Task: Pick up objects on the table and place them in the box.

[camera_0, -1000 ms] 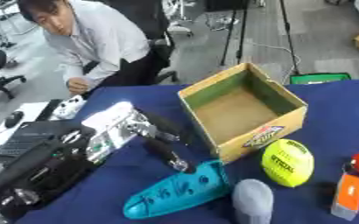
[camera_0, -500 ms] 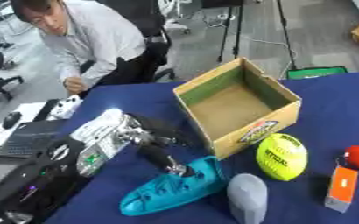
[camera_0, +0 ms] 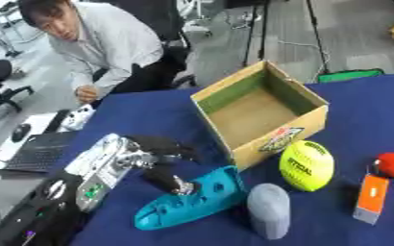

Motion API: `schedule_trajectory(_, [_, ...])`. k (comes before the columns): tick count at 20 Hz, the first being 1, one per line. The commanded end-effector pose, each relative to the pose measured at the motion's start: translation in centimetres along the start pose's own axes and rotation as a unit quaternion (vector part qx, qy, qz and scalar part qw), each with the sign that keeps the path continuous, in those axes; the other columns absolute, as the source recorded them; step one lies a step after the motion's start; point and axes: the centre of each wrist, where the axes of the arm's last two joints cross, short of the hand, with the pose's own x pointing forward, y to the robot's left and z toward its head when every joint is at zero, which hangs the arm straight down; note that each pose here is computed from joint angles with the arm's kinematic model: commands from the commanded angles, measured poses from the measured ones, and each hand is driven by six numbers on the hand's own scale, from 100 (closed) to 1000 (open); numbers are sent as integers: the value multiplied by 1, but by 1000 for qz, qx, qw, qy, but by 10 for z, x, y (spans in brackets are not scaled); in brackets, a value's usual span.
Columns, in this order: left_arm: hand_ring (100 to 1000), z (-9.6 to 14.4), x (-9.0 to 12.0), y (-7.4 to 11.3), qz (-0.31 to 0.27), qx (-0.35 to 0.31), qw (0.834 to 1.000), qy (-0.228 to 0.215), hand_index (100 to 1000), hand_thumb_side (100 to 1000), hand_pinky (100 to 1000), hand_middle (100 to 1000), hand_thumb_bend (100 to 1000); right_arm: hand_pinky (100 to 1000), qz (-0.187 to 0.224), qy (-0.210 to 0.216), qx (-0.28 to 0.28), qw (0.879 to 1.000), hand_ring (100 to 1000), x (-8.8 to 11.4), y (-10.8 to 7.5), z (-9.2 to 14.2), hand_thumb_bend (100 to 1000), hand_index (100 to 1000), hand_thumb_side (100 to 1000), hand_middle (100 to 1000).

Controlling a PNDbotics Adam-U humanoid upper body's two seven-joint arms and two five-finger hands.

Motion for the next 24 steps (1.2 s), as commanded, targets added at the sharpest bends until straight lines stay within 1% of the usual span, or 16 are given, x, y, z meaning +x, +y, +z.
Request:
schedule_trajectory(1, [1000,4,-5,0,-2,30,999,27,1000,886,1000,1000,317,842,1,-18,-9,1000,829,1,-2,-10,100,794,843,802])
schedule_trajectory(5, [1000,-1,-4,-7,14,40,999,35,1000,922,1000,1000,315,842,0,-19,-9,1000,829,2,-2,-10,100,793,841,801])
schedule_trajectory(6, [1000,-2,-3,-8,17,40,998,36,1000,954,1000,1000,324,842,-1,-19,-10,1000,829,2,-1,-11,100,792,842,801])
schedule_trajectory(7, [1000,-4,-3,-9,20,41,998,37,1000,954,1000,1000,324,842,-1,-19,-10,1000,829,2,-1,-11,100,792,842,801])
schedule_trajectory(8, [1000,-5,-2,-10,22,42,998,38,1000,1000,1000,1000,362,842,-1,-19,-10,1000,829,2,-1,-11,100,792,842,801])
schedule_trajectory(11, [1000,-8,-1,-13,31,54,997,44,1000,1000,1000,1000,363,842,-2,-19,-10,1000,829,2,-1,-11,100,792,843,801])
schedule_trajectory(12, [1000,-10,0,-14,35,59,997,44,1000,1000,1000,1000,306,842,-2,-19,-10,1000,829,2,-1,-11,100,792,842,801])
schedule_trajectory(13, [1000,-11,1,-16,44,64,996,43,1000,1000,1000,1000,306,842,-2,-18,-10,1000,829,2,-1,-11,100,792,842,801])
schedule_trajectory(14, [1000,-12,2,-17,51,67,996,40,1000,1000,1000,1000,273,842,-3,-18,-10,1000,830,2,-1,-11,100,792,842,801])
schedule_trajectory(17, [1000,-16,4,-19,73,59,995,21,1000,1000,1000,1000,281,842,-5,-17,-11,1000,830,3,-1,-11,100,792,842,801])
schedule_trajectory(19, [1000,-16,4,-19,78,55,995,17,1000,1000,1000,1000,282,842,-5,-17,-12,1000,830,3,-1,-11,100,792,842,801])
schedule_trajectory(21, [1000,-17,2,-19,74,46,996,19,1000,1000,1000,1000,295,842,-6,-16,-12,1000,829,3,-1,-11,100,792,843,801])
schedule_trajectory(24, [1000,-18,1,-18,66,35,997,18,1000,1000,1000,1000,291,842,-7,-15,-13,1000,829,3,-1,-12,100,792,842,801])
